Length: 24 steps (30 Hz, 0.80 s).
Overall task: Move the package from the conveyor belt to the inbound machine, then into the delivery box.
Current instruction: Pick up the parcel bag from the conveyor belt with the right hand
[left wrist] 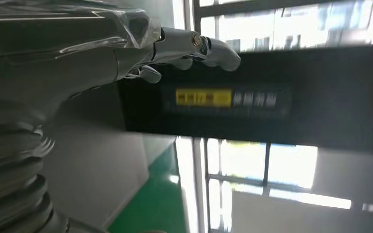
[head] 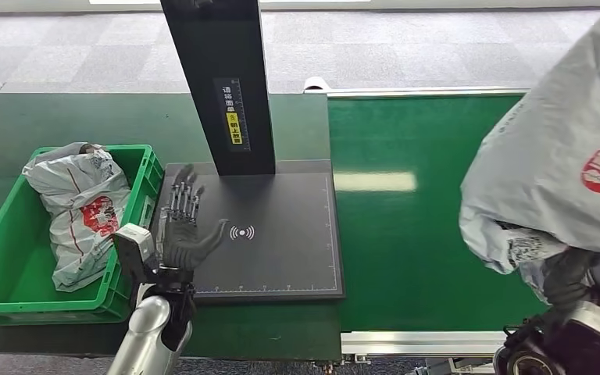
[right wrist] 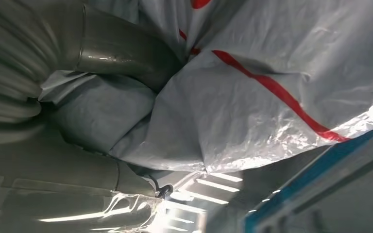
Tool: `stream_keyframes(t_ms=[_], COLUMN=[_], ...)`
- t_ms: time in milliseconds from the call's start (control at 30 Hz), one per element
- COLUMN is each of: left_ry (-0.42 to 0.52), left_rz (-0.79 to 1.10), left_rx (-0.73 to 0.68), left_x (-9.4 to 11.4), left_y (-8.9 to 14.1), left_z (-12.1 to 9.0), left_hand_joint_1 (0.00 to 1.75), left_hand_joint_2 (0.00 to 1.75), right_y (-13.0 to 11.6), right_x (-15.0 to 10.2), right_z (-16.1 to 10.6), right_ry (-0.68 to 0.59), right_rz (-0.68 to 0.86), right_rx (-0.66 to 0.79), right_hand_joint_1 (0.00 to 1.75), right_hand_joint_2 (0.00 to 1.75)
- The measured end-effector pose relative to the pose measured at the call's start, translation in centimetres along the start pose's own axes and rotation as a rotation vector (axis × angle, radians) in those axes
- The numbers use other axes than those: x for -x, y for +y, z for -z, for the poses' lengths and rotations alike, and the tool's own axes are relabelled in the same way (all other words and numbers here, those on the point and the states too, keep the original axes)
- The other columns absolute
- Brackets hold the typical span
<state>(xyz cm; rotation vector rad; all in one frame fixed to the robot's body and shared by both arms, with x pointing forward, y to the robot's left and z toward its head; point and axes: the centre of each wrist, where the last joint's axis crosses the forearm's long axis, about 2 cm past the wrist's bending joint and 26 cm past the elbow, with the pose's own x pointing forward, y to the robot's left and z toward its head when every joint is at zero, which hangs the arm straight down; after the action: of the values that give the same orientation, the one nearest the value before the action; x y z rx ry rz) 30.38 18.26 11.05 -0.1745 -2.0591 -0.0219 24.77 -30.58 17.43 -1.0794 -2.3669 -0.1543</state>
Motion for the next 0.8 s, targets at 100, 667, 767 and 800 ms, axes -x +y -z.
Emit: stream_keyframes(t_ms=[100,667,767,800], left_ry=[-0.064,-0.119,-0.118,-0.117], left_rz=[0.039,0.036,0.025,0.021], left_rx=[-0.108,-0.195,-0.191,-0.189], left_x=[-0.7,-1.1,-1.0,-1.0], left_y=[0.5,1.7,1.8,1.8], left_z=[0.3,-0.3,-0.2,-0.2], left_hand_joint_1=[0.0,0.0,0.0,0.0], left_hand_joint_2=[1.75,1.75,1.75,1.75], right_y=[1.7,6.2,6.7,6.8], right_x=[-1.1,2.9,3.9,4.2], right_z=[0.2,-0.9,-0.7,-0.7], right_ry=[-0.125,-0.334,-0.375,-0.386], right_rz=[-0.064,-0.209,-0.223,-0.225], right_rx=[-0.214,-1.013,-1.119,-1.146], right_hand_joint_1=[1.75,1.75,1.75,1.75], right_hand_joint_2=[1.75,1.75,1.75,1.75])
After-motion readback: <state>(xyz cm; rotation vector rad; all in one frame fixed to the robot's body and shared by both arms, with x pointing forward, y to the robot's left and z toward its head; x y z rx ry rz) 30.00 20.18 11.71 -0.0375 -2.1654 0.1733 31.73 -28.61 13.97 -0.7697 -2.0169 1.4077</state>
